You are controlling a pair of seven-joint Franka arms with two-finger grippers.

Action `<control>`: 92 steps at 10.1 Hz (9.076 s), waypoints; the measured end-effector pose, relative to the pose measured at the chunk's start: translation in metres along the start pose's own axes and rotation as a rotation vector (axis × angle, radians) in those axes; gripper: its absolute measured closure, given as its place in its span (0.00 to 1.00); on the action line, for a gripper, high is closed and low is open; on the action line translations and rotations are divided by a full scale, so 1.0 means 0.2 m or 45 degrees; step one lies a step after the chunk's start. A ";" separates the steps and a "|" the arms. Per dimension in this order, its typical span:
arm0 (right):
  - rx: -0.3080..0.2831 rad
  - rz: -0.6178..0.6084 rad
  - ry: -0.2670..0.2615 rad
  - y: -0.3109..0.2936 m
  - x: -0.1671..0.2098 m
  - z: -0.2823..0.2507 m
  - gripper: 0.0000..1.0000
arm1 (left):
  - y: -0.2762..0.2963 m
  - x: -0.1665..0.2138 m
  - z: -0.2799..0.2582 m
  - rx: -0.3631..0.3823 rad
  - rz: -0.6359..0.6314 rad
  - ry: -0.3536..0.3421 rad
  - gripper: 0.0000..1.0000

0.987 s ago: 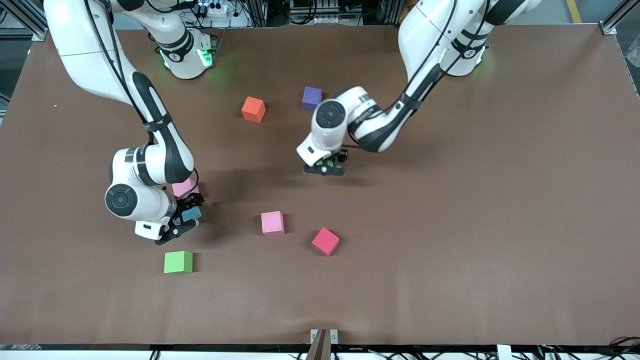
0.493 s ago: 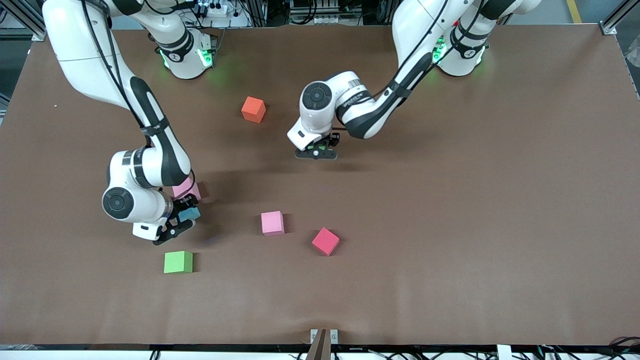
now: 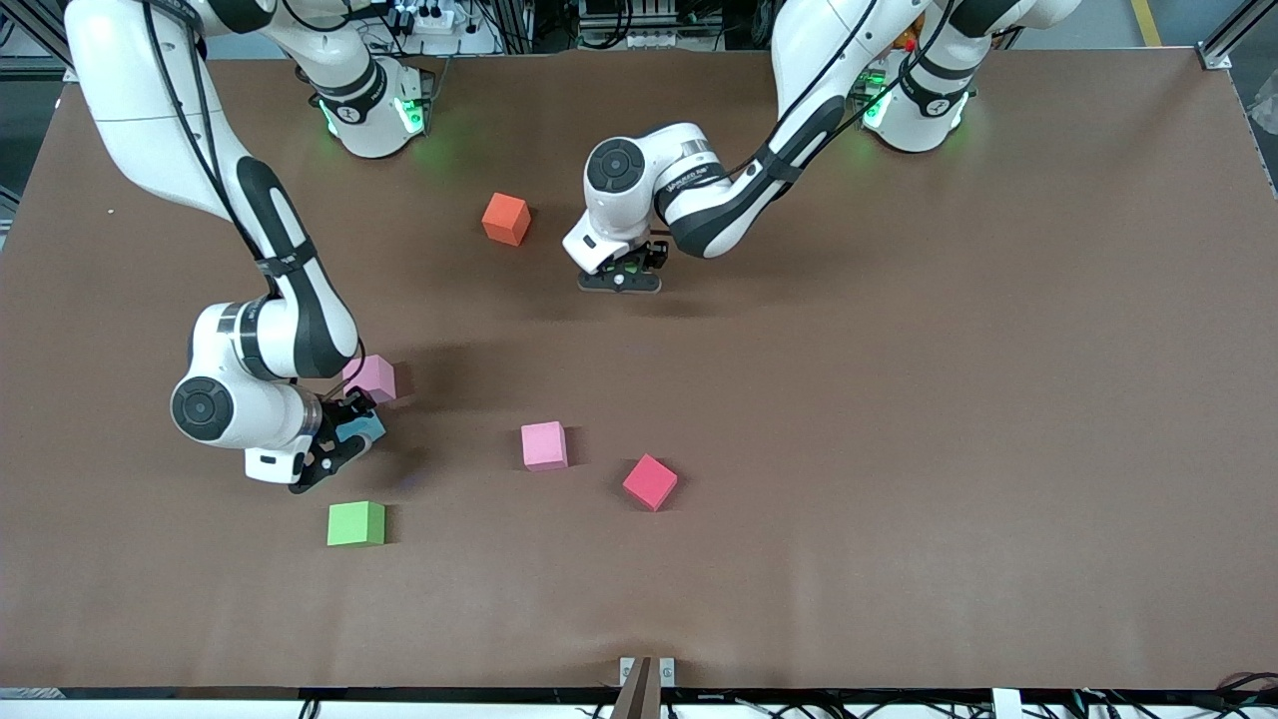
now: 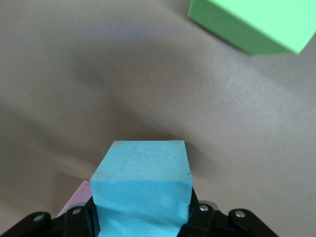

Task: Arrange blocks into number 1
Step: 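Carry green to purple with the left gripper while the right gripper lifts cyan, then place green next to purple with the left gripper while the right gripper carries cyan, then reach the red block with the left gripper while the right gripper places cyan, then grasp red with the left gripper while the right gripper reaches pale pink, then lift red with the left gripper while the right gripper grasps pale pink, then carry red beside cyan with the left gripper while the right gripper carries pink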

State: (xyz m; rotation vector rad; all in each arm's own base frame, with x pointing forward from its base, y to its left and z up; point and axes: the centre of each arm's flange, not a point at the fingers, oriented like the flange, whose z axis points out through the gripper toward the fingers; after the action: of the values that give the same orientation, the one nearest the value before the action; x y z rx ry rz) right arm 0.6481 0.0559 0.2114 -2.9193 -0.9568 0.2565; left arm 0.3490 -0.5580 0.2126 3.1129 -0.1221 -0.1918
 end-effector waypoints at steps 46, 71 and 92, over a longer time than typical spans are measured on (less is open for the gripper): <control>0.094 0.845 -0.139 -2.48 0.20 0.32 0.38 | -0.63 1.36 -0.22 -0.310 0.344 0.882 0.00; -0.022 0.580 -0.033 -0.12 -0.15 0.04 0.00 | -0.44 1.05 -0.34 -0.116 0.088 0.439 0.39; 0.227 0.618 -0.039 -0.26 -0.19 0.13 0.39 | 0.01 0.42 -0.08 -0.077 -0.048 0.212 0.39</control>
State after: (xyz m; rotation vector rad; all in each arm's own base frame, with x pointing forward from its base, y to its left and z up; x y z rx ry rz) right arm 0.5834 0.0764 0.1963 -2.9354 -0.1962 0.3843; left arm 0.4349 -0.5659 0.2177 3.0558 -0.0533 0.0621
